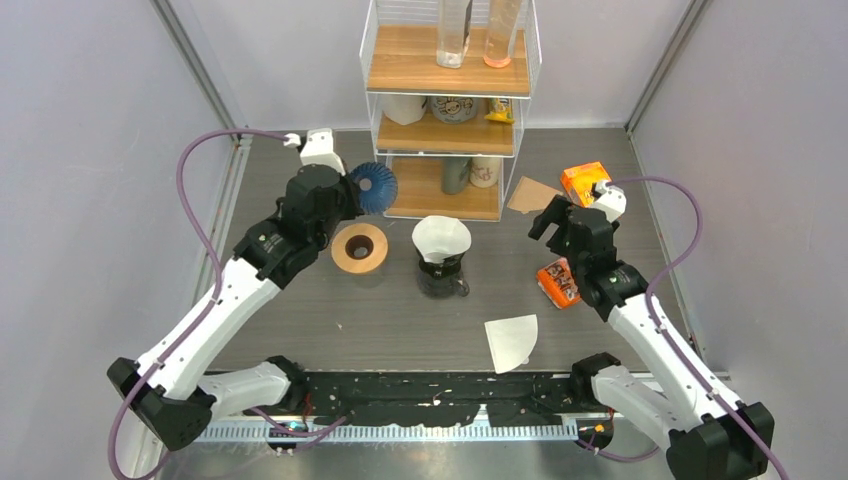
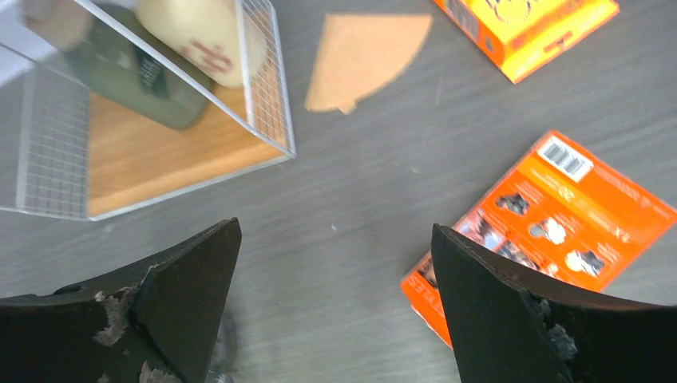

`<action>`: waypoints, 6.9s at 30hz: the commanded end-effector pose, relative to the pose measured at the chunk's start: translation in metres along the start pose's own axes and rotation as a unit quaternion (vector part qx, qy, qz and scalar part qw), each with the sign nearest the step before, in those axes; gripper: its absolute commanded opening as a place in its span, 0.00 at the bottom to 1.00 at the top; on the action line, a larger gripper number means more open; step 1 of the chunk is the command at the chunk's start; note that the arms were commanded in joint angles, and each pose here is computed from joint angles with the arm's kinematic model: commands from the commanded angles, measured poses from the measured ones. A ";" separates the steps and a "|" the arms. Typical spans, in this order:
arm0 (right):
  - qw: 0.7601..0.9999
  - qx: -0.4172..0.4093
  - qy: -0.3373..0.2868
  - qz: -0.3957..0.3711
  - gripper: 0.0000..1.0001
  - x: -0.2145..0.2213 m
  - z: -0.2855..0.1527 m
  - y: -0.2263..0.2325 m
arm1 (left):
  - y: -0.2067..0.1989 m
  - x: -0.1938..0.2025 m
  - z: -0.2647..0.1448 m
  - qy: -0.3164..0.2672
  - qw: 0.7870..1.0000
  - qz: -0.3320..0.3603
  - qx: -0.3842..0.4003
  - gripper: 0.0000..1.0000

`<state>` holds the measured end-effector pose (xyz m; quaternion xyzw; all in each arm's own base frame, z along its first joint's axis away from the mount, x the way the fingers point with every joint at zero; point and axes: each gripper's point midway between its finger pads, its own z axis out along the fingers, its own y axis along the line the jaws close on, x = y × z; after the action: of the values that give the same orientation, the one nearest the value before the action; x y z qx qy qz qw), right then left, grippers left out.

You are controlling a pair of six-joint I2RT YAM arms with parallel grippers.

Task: Place the coffee filter in the dripper

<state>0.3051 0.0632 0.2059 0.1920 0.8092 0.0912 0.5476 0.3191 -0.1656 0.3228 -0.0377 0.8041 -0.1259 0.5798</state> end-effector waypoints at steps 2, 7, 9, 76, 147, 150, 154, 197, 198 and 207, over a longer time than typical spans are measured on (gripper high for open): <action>0.999 0.027 0.035 0.000 0.96 0.025 0.003 -0.021 | 0.021 0.010 -0.033 0.071 0.997 -0.037 -0.007 0.00; 0.998 0.049 0.030 -0.011 0.95 0.029 0.005 -0.034 | 0.042 0.057 -0.041 0.185 0.979 -0.081 -0.001 0.00; 0.998 0.047 0.034 -0.013 0.96 0.032 0.006 -0.034 | 0.038 0.074 -0.042 0.223 0.969 -0.106 0.025 0.00; 0.995 0.030 0.077 -0.054 0.95 0.050 0.016 -0.028 | 0.089 0.134 0.001 0.326 0.924 -0.182 -0.079 0.00; 0.993 0.039 0.083 -0.068 0.96 0.054 0.018 -0.034 | 0.089 0.149 0.007 0.439 0.882 -0.109 -0.135 0.15; 0.994 0.040 0.080 -0.068 0.95 0.053 0.017 -0.034 | 0.085 0.140 0.011 0.423 0.890 -0.110 -0.129 0.17; 0.994 0.047 0.075 -0.070 0.96 0.050 0.016 -0.037 | 0.078 0.136 0.013 0.416 0.895 -0.111 -0.120 0.21; 0.981 0.003 0.177 -0.078 0.95 0.078 -0.019 -0.028 | 0.002 0.004 -0.064 0.012 0.973 -0.087 0.214 1.00; 0.978 0.008 0.195 -0.080 0.95 0.087 -0.023 -0.030 | 0.005 0.008 -0.063 0.009 0.974 -0.085 0.209 1.00; 0.944 0.071 0.303 -0.108 0.97 0.165 -0.049 -0.050 | 0.020 0.001 -0.066 -0.071 0.976 -0.053 0.197 1.00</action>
<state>0.2183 0.0999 0.0870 0.0608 0.9464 0.0534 0.3126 0.2563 -0.1392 0.2893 -0.0065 0.7869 -0.3060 0.5358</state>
